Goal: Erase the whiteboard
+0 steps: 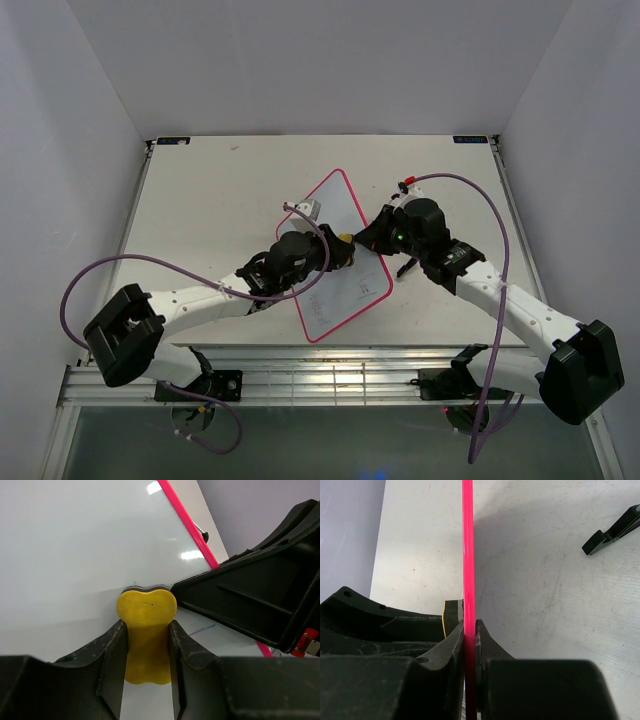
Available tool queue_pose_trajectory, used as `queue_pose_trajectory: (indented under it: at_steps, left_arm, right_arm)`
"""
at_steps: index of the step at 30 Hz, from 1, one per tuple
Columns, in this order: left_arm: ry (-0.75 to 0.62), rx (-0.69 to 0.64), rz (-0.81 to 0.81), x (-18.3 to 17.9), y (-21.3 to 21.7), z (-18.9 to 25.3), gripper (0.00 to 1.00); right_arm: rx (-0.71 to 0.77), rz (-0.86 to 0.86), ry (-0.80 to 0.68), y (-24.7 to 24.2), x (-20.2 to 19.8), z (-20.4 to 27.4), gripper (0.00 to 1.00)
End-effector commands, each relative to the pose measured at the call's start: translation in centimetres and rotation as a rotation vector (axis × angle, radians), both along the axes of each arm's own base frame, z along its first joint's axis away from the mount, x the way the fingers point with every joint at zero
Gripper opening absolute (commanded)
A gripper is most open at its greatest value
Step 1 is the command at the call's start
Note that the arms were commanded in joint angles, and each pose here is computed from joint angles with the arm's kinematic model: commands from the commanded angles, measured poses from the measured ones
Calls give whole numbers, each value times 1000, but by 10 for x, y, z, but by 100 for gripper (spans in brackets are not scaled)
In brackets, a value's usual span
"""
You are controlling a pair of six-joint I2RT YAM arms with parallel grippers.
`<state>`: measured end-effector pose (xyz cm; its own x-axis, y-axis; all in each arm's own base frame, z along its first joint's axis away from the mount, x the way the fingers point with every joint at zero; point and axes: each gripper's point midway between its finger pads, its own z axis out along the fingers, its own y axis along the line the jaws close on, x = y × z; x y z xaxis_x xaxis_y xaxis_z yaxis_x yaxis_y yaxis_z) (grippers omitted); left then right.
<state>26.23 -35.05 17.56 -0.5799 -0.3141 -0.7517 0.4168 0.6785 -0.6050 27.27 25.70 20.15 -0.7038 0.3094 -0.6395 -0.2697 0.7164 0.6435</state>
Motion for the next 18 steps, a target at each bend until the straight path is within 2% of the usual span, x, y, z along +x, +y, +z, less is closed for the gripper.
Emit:
queue_pose_trajectory:
  at_steps: [1, 7, 10, 14, 18]
  left_arm:
    - [259, 121, -297, -94, -29, -56, 0]
    - [328, 53, -230, -98, -23, -46, 0]
    - [316, 43, -234, -98, -22, -41, 0]
    - [227, 74, -280, -92, -30, -33, 0]
    - [160, 102, -239, -77, -32, -20, 0]
  right_arm:
    - [234, 114, -264, 39, -4, 103, 8]
    - [235, 105, -256, 38, -3, 100, 8]
    - [244, 120, -259, 40, -5, 104, 8]
    - [244, 151, -269, 43, -9, 111, 8]
    - [248, 181, -253, 46, -14, 108, 8]
